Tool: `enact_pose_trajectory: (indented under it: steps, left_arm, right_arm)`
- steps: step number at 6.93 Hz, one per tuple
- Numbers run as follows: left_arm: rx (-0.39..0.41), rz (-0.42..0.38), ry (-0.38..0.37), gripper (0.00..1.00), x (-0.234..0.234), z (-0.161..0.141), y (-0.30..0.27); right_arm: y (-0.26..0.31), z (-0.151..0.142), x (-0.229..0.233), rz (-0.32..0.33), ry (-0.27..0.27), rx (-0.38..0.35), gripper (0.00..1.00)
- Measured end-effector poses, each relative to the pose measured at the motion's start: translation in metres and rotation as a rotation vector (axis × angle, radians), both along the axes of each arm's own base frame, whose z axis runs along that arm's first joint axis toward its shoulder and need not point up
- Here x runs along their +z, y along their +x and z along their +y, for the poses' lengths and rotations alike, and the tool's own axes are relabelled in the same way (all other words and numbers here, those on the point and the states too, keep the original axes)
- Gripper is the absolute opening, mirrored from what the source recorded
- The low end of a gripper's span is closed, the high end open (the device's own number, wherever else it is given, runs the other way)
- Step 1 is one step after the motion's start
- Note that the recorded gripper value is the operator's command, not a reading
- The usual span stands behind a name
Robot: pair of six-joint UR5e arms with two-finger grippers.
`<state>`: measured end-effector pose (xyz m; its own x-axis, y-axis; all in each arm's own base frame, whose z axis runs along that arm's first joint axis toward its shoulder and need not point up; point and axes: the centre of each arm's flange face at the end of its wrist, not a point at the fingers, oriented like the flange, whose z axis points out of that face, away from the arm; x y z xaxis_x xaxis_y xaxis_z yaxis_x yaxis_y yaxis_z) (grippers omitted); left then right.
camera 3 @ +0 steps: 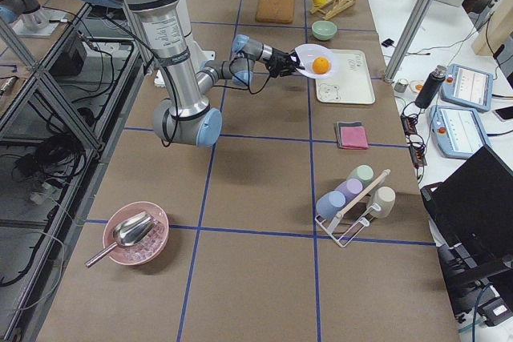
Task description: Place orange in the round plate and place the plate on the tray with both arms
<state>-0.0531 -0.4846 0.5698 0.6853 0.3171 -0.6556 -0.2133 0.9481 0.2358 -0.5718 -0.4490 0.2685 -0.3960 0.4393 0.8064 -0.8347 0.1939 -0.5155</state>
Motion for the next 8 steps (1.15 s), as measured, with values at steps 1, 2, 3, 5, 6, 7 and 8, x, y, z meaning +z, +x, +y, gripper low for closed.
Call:
enact_pose_trajectory:
  steps: [1, 2, 3, 5, 6, 7, 8]
  left_arm:
    - [0.000, 0.000, 0.000, 0.99, 0.000, 0.000, 0.000]
    - [-0.001, 0.000, -0.002, 0.99, 0.000, 0.000, 0.000]
    - [-0.001, 0.000, -0.003, 0.99, 0.000, 0.000, 0.000]
    - [-0.001, 0.000, -0.003, 0.99, 0.000, 0.000, 0.000]
    - [0.000, 0.000, -0.003, 0.99, 0.001, 0.000, 0.000]
    - [0.001, 0.000, -0.005, 0.99, 0.002, 0.000, 0.000]
    - [0.002, 0.000, -0.006, 0.99, 0.003, 0.000, 0.000]
  right_arm:
    - [-0.026, -0.038, -0.012, 0.041, -0.030, 0.002, 0.00]
    - [-0.047, -0.069, -0.025, 0.074, -0.059, -0.011, 0.00]
    - [-0.069, -0.094, -0.035, 0.110, -0.089, -0.025, 0.70]
    - [-0.088, -0.118, -0.047, 0.165, -0.112, -0.064, 1.00]
    - [-0.078, -0.113, -0.048, 0.216, -0.077, -0.129, 1.00]
    - [-0.047, -0.099, -0.037, 0.287, -0.018, -0.243, 1.00]
    - [0.000, -0.094, -0.027, 0.376, 0.022, -0.378, 1.00]
